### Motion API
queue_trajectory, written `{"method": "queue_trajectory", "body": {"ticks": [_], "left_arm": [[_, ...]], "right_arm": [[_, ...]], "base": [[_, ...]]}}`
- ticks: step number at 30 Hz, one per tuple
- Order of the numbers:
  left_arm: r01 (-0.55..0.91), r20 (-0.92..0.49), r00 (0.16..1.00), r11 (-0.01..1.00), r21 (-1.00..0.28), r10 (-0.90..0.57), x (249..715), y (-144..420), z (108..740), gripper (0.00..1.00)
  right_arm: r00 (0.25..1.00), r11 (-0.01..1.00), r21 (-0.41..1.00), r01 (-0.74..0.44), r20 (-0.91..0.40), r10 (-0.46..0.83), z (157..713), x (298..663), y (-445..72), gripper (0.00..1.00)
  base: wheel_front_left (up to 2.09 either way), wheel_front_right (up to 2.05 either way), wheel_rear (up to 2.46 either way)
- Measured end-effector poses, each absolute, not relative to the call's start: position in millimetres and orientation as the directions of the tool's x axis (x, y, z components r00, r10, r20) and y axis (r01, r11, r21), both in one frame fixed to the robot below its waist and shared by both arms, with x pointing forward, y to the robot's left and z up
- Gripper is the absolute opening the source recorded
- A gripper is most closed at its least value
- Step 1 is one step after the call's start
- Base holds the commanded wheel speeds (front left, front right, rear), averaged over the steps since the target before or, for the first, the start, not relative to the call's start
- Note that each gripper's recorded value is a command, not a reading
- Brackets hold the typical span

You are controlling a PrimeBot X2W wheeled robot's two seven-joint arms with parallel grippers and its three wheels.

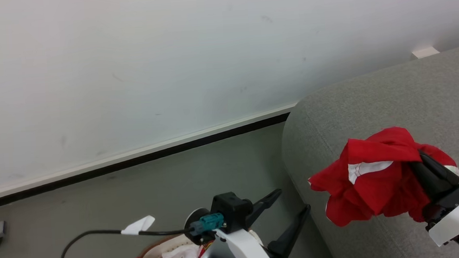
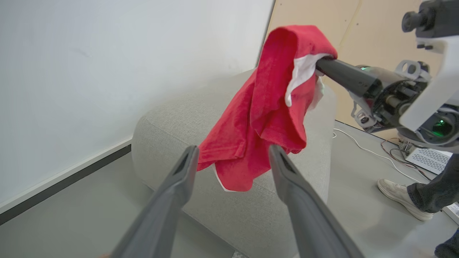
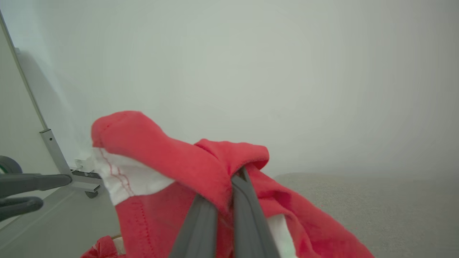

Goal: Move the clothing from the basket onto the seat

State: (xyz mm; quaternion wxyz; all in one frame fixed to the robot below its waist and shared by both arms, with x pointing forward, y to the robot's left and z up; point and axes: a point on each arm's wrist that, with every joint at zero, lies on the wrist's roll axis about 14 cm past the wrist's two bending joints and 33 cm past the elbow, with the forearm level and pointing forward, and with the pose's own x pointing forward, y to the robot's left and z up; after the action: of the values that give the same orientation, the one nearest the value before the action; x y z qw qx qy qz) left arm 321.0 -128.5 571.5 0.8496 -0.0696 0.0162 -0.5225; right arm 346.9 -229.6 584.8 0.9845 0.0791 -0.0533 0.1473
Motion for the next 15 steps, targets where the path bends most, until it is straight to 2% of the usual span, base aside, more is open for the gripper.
{"method": "queue_trajectory", "body": {"ticks": [8,15], "left_arm": [[0.906,0.051,0.416,0.408,-0.112,-0.908,332.7,-143.3,571.3,1.0],[0.926,0.079,0.376,0.372,-0.067,-0.923,379.9,-157.9,573.7,1.0]], "right_arm": [[0.977,0.979,0.118,-0.169,0.149,0.151,588.6,359.4,-270.5,0.0],[0.982,0.996,0.088,-0.029,0.19,0.012,599.3,421.6,-314.3,0.0]], "base": [[0.0,0.0,0.0],[0.0,0.0,0.0]]}}
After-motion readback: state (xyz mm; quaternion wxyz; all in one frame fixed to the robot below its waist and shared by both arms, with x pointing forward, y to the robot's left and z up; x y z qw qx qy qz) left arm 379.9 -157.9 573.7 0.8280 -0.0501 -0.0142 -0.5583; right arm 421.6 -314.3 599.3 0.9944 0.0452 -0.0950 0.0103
